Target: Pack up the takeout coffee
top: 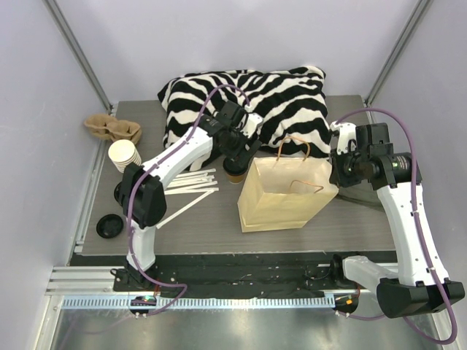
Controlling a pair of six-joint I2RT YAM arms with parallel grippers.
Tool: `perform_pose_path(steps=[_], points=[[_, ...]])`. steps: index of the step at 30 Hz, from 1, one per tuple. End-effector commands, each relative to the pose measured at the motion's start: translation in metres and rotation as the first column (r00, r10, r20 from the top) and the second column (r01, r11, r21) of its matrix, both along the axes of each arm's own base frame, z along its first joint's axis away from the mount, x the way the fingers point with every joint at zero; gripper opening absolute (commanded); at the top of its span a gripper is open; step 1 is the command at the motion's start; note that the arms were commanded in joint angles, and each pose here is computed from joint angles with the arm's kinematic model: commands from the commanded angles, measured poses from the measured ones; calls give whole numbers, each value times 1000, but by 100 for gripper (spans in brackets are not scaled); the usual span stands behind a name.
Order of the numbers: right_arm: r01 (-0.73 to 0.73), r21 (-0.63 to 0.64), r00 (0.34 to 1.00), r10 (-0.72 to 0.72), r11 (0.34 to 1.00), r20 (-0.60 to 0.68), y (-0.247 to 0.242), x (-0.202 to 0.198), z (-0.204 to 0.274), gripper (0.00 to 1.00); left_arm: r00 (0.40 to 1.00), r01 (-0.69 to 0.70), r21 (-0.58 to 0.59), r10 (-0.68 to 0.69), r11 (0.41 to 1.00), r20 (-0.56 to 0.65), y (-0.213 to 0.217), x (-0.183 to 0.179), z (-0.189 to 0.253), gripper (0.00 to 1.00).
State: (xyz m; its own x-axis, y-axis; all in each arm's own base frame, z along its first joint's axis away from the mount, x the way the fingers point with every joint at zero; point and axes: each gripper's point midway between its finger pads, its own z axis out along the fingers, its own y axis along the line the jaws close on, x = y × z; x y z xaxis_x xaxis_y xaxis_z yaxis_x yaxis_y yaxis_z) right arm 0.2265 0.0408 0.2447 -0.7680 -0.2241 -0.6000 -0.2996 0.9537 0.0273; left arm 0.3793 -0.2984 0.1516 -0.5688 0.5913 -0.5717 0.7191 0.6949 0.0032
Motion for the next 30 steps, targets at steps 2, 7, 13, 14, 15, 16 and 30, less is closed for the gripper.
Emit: perform_pose_path(steps=[2, 7, 13, 14, 15, 16, 30], points=[[15, -14, 1000, -14, 1000, 15, -4, -5, 10, 1, 999, 16, 13, -17, 1000, 49, -3, 13, -3, 94], [9, -18, 1000, -9, 1000, 5, -4, -6, 8, 1, 998, 20, 25, -21, 999, 51, -4, 16, -9, 94], [-1, -34, 1000, 2, 999, 9, -7, -6, 8, 1, 999, 33, 27, -33, 999, 22, -5, 11, -19, 92], [-1, -35, 1000, 1, 999, 6, -7, -6, 7, 1, 999, 31, 28, -32, 999, 15, -6, 11, -22, 90], [-4, -36, 1000, 4, 999, 5, -7, -7, 6, 1, 1000, 27, 30, -27, 999, 10, -5, 11, -24, 89], [-6, -39, 1000, 6, 999, 4, -7, -6, 6, 1, 1000, 24, 28, -24, 999, 6, -6, 11, -25, 89], [-26, -47, 1000, 25, 999, -4, -6, -3, 4, 1, 1000, 28, 72, -27, 997, -14, -1, 8, -43, 79]])
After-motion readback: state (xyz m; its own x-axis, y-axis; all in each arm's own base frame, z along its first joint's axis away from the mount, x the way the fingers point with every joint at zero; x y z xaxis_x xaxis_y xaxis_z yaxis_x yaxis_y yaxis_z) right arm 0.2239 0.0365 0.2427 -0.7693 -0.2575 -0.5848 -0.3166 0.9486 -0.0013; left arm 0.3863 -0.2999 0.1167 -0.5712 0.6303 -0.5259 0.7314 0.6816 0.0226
